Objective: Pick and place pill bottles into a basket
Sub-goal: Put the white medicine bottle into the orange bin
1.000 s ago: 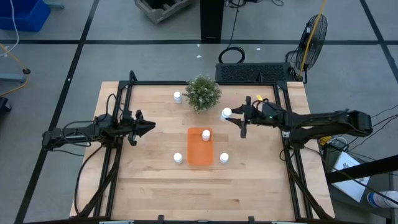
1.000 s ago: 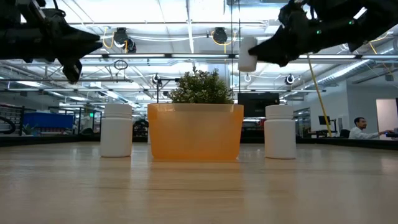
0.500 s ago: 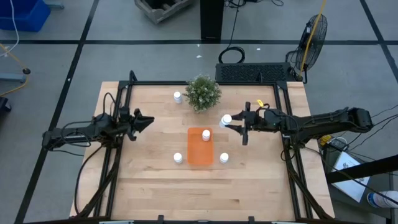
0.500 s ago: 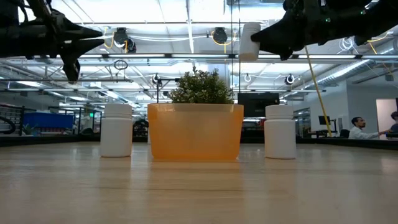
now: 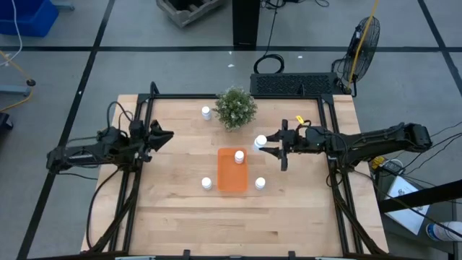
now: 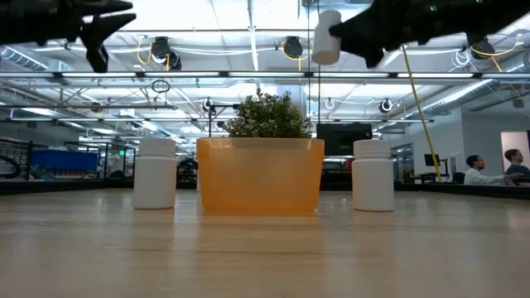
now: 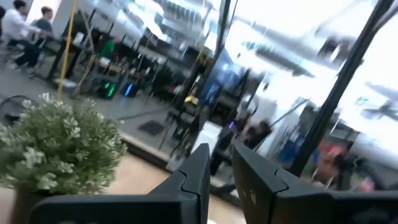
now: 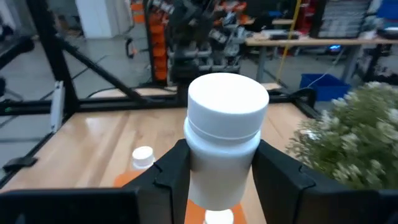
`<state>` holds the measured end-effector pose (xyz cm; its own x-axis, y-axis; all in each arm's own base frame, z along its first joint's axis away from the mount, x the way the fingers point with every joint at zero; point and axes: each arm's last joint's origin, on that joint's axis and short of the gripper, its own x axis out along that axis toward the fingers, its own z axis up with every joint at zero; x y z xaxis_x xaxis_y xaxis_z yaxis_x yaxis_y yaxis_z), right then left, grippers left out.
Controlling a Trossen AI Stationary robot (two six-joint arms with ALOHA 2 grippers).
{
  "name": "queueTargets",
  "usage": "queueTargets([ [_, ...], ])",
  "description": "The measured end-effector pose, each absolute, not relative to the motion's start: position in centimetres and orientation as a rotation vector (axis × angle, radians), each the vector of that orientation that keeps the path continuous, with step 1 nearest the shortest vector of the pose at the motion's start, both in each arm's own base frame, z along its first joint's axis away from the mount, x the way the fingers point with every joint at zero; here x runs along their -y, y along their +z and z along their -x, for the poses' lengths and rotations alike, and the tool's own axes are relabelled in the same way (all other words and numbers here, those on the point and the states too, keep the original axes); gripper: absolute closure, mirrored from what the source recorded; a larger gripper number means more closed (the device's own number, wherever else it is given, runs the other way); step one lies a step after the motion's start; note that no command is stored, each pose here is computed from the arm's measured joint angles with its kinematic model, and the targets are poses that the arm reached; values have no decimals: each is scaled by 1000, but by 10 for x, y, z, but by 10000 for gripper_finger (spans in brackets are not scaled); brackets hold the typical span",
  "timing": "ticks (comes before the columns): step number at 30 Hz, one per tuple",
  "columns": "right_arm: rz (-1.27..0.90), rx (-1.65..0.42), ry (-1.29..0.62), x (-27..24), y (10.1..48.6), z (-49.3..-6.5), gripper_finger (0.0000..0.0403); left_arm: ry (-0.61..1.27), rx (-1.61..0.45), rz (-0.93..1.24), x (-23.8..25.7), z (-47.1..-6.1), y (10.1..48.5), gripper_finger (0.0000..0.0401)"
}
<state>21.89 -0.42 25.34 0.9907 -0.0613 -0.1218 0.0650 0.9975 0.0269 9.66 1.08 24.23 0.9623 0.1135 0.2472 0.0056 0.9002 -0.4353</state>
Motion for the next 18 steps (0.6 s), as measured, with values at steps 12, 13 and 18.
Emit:
queueTargets([
  [12,26,-101,16,-1,370,-261,271,-15,92,209,-13,-158,362,329],
  [13,26,-97,29,-1,379,-263,271,-25,96,191,-13,-164,370,329],
  [18,20,-112,60,-2,412,-280,272,-123,81,150,-13,-193,397,318],
])
